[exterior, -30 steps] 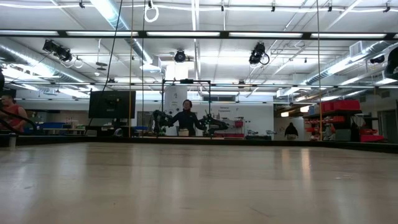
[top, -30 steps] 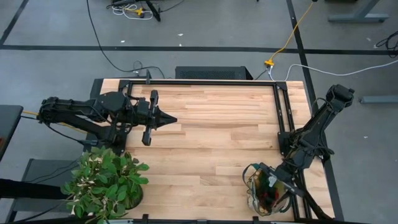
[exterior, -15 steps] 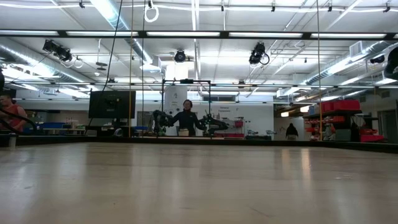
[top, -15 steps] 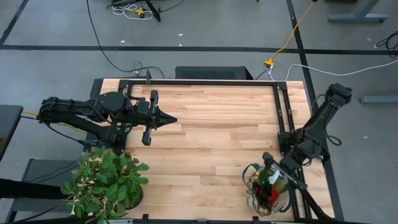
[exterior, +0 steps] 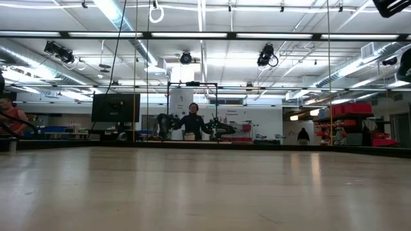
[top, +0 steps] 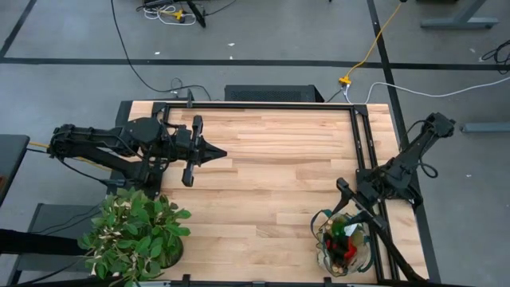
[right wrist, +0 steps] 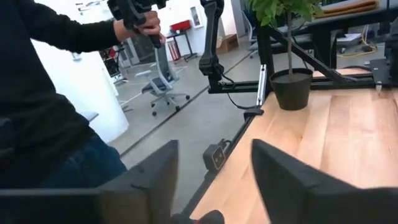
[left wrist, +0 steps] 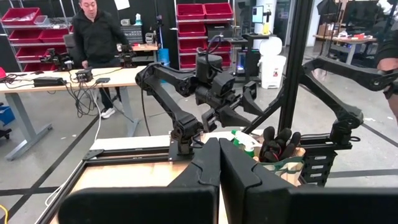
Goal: Pick & Place Garden tools in Gardening bag
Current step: Return to Home Position
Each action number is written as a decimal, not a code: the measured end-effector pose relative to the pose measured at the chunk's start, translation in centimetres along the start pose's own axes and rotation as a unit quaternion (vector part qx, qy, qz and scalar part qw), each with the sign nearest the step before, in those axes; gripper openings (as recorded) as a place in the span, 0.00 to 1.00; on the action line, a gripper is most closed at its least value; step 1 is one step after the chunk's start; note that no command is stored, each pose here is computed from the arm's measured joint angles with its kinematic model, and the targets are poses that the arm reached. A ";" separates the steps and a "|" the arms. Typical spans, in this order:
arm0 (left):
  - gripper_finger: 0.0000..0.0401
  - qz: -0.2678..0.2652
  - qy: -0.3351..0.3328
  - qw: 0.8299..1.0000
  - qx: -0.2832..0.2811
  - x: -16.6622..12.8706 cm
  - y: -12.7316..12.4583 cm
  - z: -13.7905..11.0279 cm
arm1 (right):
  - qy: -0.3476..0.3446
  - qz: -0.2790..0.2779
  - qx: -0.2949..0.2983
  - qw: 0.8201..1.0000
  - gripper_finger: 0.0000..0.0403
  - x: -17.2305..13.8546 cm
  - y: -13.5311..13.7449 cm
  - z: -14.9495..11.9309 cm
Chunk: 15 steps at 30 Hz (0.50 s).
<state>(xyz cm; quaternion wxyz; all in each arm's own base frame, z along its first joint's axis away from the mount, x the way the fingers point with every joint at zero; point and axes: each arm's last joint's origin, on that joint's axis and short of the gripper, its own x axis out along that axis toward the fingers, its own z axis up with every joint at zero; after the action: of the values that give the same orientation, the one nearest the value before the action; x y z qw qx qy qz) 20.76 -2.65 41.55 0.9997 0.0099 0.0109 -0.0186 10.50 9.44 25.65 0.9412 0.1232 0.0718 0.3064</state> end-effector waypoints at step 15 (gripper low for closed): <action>0.01 0.001 0.000 1.000 -0.003 0.0 0.0 0.0 | -0.030 -0.110 -0.104 0.988 0.03 -0.4 -2.4 1.0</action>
<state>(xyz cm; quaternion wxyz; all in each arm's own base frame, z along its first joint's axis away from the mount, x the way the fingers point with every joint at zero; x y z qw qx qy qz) 20.76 -2.65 41.55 0.9998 0.0072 0.0110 -0.0177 11.75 7.15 25.92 0.9786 0.0255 0.0240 0.2028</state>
